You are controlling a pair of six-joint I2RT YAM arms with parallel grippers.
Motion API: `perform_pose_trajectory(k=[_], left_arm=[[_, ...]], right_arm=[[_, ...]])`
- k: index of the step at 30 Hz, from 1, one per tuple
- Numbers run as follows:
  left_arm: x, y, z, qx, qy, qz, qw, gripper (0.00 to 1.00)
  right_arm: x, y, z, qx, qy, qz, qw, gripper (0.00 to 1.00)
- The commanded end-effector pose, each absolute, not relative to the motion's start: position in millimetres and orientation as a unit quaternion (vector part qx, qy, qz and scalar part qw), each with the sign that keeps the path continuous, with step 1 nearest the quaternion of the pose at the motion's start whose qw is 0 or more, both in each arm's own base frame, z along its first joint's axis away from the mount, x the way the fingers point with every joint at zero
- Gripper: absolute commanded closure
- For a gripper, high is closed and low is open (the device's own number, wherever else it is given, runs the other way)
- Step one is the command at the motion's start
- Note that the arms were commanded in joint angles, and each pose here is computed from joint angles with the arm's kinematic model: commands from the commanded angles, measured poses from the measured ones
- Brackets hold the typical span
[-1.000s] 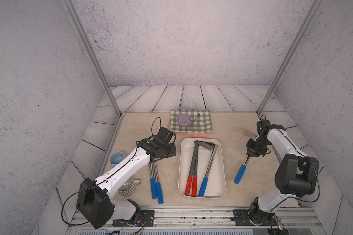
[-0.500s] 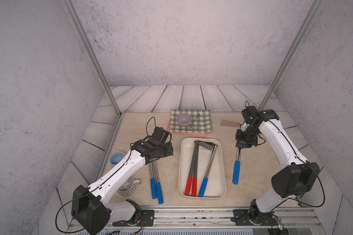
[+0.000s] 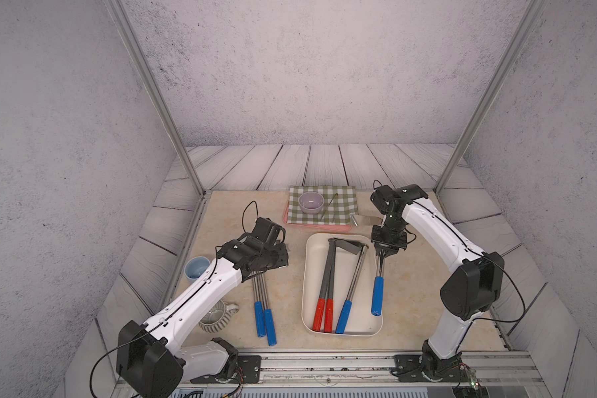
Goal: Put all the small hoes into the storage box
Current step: Place the hoe in the storage box.
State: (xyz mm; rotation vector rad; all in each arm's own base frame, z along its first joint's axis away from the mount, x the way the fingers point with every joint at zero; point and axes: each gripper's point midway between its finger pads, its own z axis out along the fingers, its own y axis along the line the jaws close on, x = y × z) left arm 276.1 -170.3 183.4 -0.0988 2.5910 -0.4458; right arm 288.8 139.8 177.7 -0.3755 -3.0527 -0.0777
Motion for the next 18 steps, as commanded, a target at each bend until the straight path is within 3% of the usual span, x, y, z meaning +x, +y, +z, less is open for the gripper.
perform_pose_trajectory(k=[1,18], left_arm=[[272.8,-163.9,181.2,-0.036,0.954,-0.16,0.251,0.54],[273.8,-156.1,175.7,-0.045,0.953,-0.165,0.25,0.54]], right_arm=[[291.4,148.4,182.1,-0.126,-0.992,-0.016,0.019,0.8],[290.5,165.7,145.8,-0.125,-0.991,0.017,0.047,0.8]])
